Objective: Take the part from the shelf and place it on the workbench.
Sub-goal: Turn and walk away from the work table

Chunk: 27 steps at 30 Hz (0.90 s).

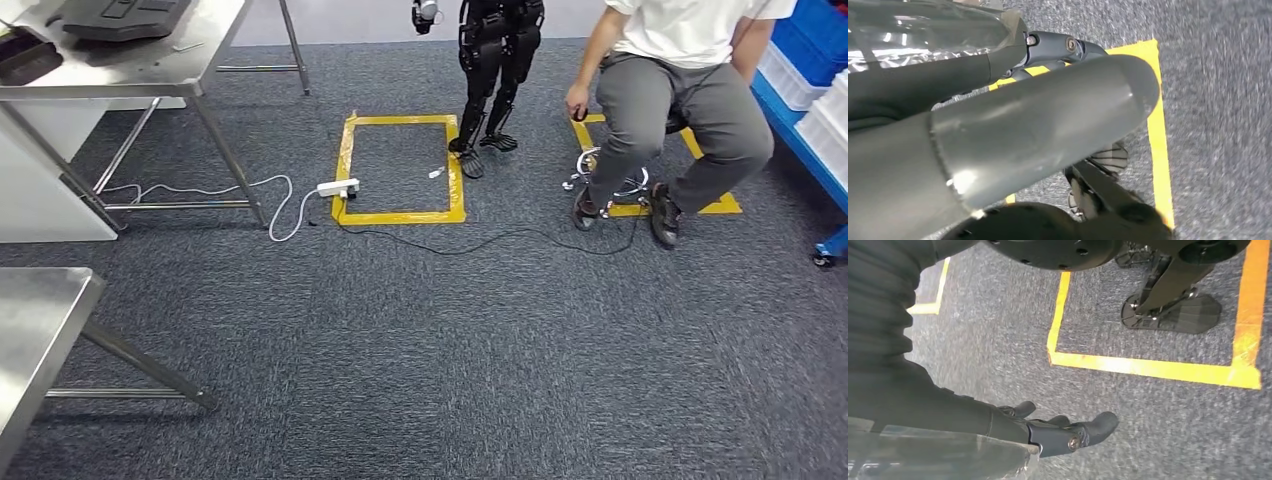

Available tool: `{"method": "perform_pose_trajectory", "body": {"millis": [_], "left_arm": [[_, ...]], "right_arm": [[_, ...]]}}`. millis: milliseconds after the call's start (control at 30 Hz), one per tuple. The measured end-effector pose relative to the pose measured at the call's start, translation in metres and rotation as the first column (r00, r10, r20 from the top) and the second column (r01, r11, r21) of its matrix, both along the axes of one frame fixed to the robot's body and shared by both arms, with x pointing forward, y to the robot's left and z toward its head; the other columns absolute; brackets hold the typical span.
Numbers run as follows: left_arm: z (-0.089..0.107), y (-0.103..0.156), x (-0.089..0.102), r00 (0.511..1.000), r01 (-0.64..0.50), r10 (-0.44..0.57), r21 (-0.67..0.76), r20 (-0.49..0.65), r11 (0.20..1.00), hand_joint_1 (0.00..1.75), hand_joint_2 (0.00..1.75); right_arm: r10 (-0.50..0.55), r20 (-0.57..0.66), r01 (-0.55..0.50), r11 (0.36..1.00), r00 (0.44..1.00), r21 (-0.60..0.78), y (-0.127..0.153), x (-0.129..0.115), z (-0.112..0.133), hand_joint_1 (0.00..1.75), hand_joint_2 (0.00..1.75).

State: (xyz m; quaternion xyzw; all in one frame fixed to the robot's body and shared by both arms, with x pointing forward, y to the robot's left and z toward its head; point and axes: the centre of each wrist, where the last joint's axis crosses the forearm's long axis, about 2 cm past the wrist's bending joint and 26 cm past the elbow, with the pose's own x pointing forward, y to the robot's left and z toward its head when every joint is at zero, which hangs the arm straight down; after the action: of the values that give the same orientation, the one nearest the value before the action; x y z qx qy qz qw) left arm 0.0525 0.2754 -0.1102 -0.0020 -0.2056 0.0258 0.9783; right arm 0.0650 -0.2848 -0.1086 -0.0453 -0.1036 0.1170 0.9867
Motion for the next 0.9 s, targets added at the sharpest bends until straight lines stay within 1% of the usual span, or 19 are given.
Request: {"method": "perform_pose_trajectory", "body": {"millis": [367,700,900], "left_arm": [[0.0004,-0.0048,0.0016,1.000,0.003,-0.003,-0.009,0.013,1.000,0.00,0.00],[0.0003,-0.0068,0.0006,1.000,0.006,-0.005,-0.011,0.019,1.000,0.00,0.00],[0.0011,-0.0060,0.0068,0.999,0.011,-0.011,-0.011,0.034,1.000,0.00,0.00]], "right_arm": [[-0.007,-0.009,0.006,1.000,1.000,-0.012,-0.0028,-0.0054,-0.0008,0.00,1.75],[-0.027,-0.011,0.026,0.999,1.000,-0.021,-0.0053,-0.0043,-0.0007,0.00,1.75],[-0.039,-0.021,0.038,0.999,0.999,-0.024,-0.0038,-0.0066,-0.0010,0.00,1.75]]}}
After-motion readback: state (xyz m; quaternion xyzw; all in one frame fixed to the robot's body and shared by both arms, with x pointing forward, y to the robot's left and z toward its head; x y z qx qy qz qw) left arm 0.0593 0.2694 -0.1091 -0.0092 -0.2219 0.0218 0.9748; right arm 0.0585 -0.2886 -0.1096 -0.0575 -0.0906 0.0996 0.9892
